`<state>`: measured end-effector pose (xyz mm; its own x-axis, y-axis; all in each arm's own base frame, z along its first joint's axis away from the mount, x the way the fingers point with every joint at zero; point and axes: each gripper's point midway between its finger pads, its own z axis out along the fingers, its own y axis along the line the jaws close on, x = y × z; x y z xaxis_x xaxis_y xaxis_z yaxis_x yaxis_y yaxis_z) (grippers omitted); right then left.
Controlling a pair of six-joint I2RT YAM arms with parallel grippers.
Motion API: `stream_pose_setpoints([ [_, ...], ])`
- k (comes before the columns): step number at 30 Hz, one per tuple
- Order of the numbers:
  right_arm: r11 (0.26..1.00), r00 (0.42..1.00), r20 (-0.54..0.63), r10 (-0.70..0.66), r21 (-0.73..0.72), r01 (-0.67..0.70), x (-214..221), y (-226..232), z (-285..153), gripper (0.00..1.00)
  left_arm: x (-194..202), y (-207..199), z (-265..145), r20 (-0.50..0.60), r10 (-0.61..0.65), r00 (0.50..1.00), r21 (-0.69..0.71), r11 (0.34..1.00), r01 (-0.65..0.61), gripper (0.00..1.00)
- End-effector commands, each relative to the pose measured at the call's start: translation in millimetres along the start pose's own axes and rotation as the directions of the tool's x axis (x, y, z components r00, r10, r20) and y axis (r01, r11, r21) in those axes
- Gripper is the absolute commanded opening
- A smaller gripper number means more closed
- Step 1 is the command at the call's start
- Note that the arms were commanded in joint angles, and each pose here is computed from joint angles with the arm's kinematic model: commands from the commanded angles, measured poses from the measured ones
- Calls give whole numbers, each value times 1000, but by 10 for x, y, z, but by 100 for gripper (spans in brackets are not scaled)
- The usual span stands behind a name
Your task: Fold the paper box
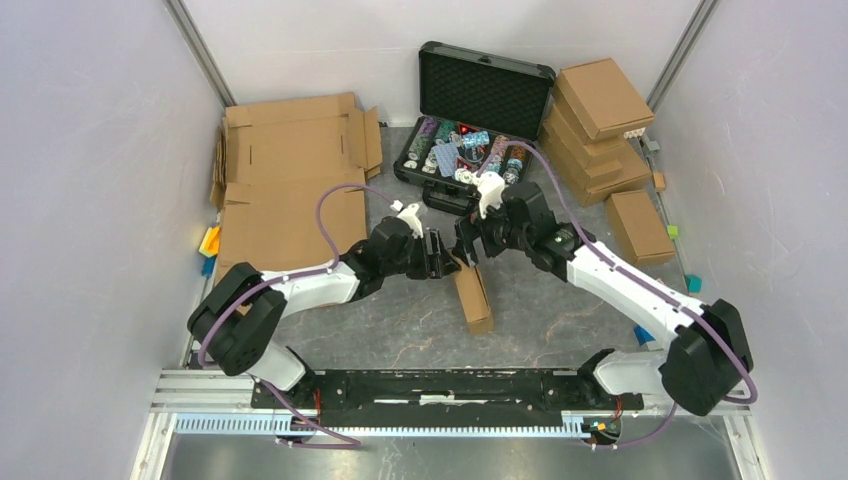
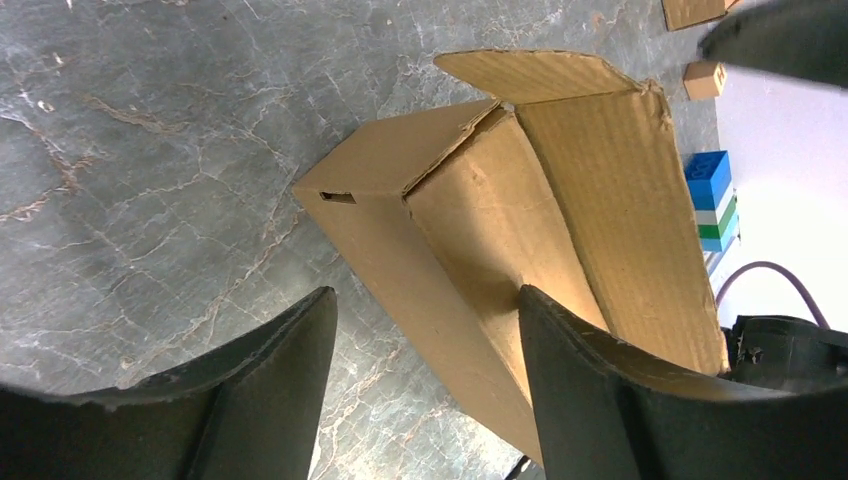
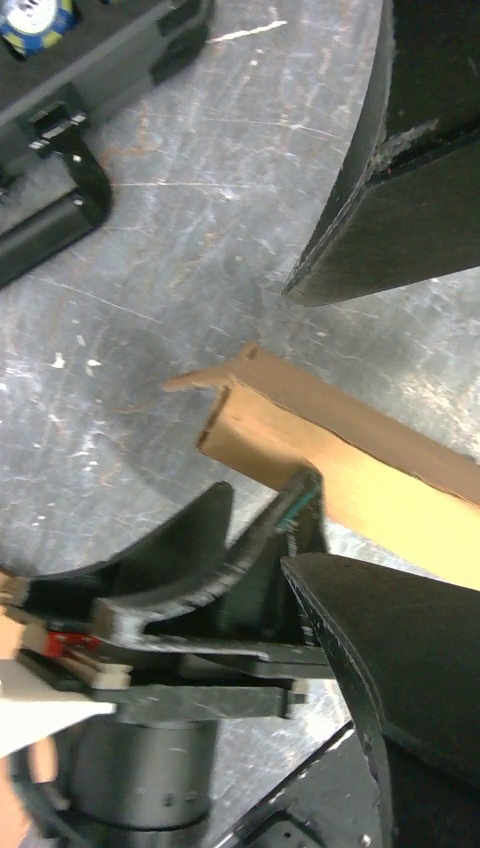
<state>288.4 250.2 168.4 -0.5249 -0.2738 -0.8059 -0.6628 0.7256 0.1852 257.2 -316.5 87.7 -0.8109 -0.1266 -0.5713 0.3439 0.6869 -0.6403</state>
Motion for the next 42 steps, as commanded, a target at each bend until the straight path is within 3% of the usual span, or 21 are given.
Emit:
stream_pose_setpoints([
  [1,994,1000,-6,1,108,-1,247,6,-233,98,-68,-108,60,13,-41,999,18,999,41,71],
  [5,996,1000,-22,12,85,-10,518,220,-318,98,-32,-72,76,9,-50,999,-5,999,50,69],
  [19,959,982,-187,11,279,42,955,378,-234,97,6,-43,25,57,-96,994,-53,994,99,68],
  [28,950,978,-210,-2,305,67,1071,318,-291,67,-15,-37,-22,68,-89,994,-62,994,93,69],
  [30,952,975,-221,-29,293,95,1078,314,-321,60,-43,-25,-75,58,-52,997,-83,995,57,70],
  [35,960,977,-200,-68,255,119,1086,309,-444,60,-226,89,-354,15,56,998,-127,990,-54,73],
  [42,974,965,-205,-166,115,193,1145,432,-514,61,-609,69,-599,110,227,968,-65,973,-221,76],
])
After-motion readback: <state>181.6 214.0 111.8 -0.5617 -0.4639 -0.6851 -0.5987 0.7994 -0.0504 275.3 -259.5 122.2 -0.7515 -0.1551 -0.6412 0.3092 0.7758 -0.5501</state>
